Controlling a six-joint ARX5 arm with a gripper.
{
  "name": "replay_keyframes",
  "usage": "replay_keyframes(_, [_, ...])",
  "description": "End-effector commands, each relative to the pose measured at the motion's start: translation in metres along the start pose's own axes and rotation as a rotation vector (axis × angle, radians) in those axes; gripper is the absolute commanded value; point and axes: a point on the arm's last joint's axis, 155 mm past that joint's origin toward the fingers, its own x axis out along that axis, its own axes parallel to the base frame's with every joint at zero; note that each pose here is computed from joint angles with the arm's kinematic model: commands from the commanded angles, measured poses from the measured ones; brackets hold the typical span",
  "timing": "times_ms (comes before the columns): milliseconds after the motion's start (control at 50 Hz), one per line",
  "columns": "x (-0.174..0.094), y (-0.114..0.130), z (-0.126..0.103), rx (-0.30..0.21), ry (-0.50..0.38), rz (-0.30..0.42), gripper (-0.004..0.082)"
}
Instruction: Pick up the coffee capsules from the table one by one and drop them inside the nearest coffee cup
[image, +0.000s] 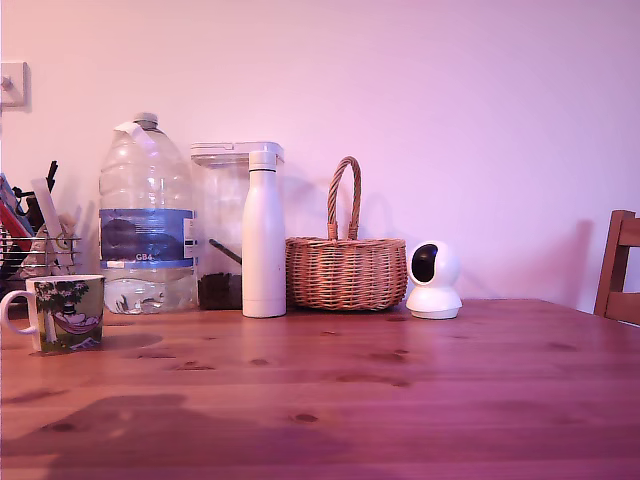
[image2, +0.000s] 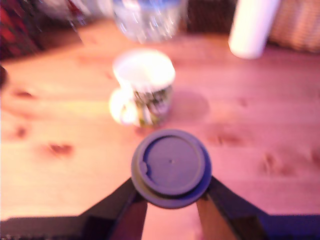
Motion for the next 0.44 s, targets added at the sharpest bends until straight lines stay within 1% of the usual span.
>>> replay_keyframes(0, [-0.001, 0.002, 0.002, 0.001, 0.007, 0.002, 0.0122])
replay_keyframes(40, [-0.001, 0.004, 0.004, -0.002, 0.009, 0.008, 0.0122])
replay_keyframes(140, [-0.002, 0.007, 0.011, 0.011, 0.013, 0.015, 0.0122])
replay_keyframes(260, [0.000, 0.004, 0.017, 0.008, 0.010, -0.009, 0.0122])
replay_keyframes(420, [0.006, 0.005, 0.013, 0.007, 0.035, -0.012, 0.0122])
